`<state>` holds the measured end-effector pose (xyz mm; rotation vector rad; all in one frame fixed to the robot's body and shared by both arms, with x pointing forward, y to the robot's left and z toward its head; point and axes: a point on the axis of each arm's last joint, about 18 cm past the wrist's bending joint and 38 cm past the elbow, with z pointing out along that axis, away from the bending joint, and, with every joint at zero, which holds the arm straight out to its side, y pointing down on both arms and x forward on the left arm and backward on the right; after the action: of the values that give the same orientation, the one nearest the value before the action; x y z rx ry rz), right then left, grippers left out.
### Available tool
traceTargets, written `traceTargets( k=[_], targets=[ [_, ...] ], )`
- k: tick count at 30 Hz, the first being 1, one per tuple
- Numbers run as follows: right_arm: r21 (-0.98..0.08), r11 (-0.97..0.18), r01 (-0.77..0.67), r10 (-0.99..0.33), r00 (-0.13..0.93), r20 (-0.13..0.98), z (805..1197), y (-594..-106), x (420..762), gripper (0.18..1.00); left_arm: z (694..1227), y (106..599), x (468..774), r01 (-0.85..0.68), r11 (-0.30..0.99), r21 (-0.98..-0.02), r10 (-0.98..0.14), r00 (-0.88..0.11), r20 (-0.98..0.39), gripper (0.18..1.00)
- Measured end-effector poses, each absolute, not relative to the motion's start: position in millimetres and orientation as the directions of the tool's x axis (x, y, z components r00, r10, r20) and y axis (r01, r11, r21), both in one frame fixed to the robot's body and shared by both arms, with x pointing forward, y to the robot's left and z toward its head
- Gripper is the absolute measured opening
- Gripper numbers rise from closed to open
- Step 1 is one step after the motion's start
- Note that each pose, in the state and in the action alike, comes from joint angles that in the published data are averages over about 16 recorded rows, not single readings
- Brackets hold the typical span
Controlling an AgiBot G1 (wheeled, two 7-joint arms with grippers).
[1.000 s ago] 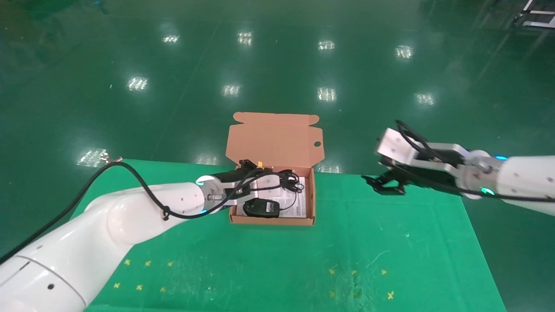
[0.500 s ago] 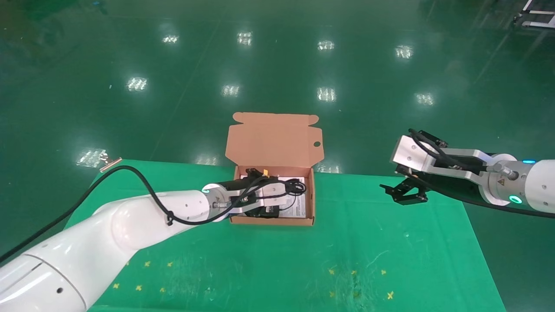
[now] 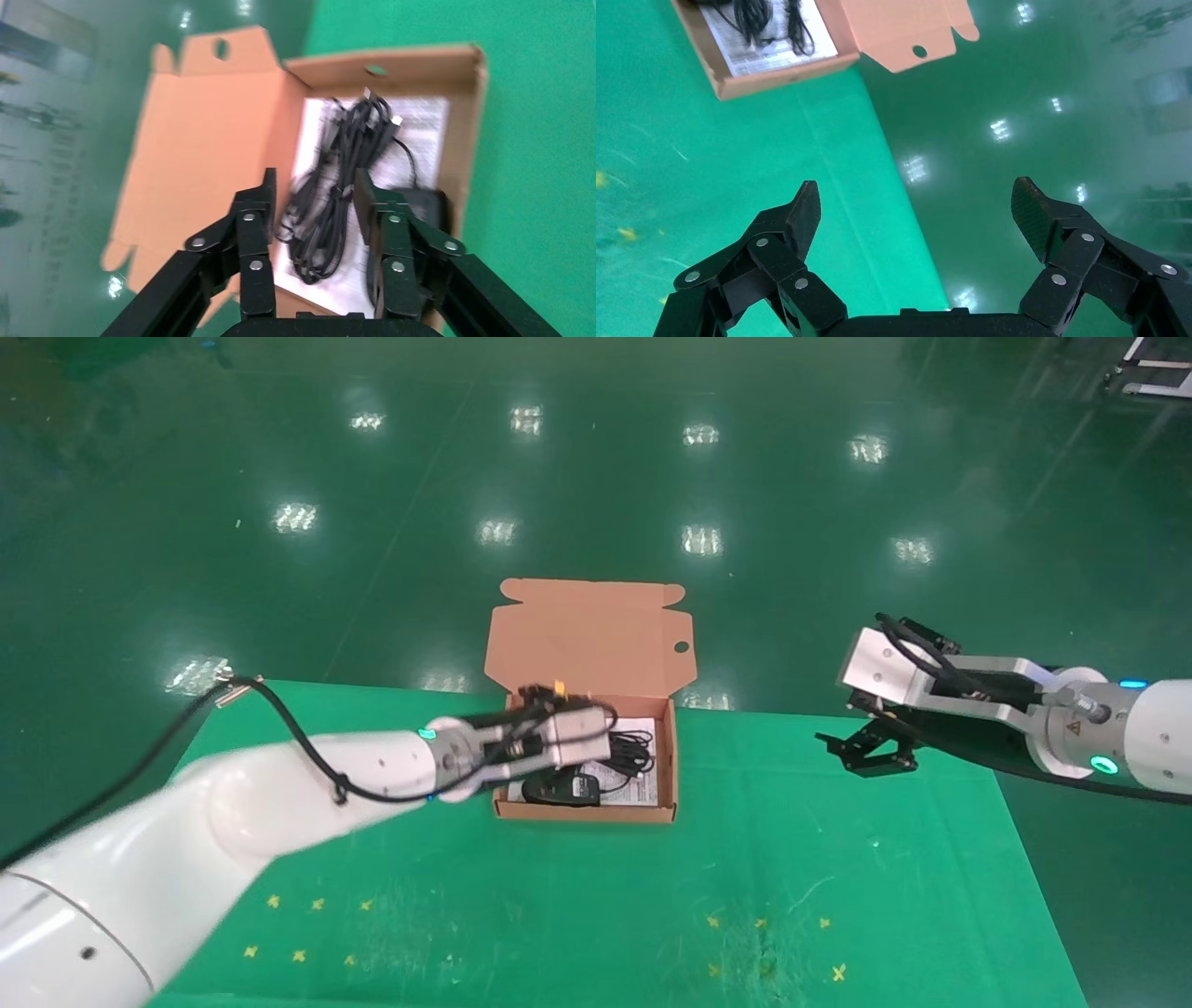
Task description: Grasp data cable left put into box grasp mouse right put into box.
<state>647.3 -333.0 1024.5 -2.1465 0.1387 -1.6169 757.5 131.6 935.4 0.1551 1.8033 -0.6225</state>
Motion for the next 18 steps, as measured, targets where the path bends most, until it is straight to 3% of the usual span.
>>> traceTargets(
  k=[11, 18],
  targets=[
    [-0.259, -0.940, 0.224, -0.198, 0.261, 0.945, 1067.6, -319.6, 635.6, 1.000, 1009.8, 147.7, 746.8, 0.440, 0.795, -0.418, -0.334, -0.257, -0.907, 0.630],
    [-0.279, -0.930, 0.239, -0.199, 0.312, 0.929, 1066.2, -312.0, 629.9, 1.000, 1014.1, 162.2, 738.3, 0.438, 0.752, -0.493, -0.392, -0.305, -0.868, 0.791]
  ],
)
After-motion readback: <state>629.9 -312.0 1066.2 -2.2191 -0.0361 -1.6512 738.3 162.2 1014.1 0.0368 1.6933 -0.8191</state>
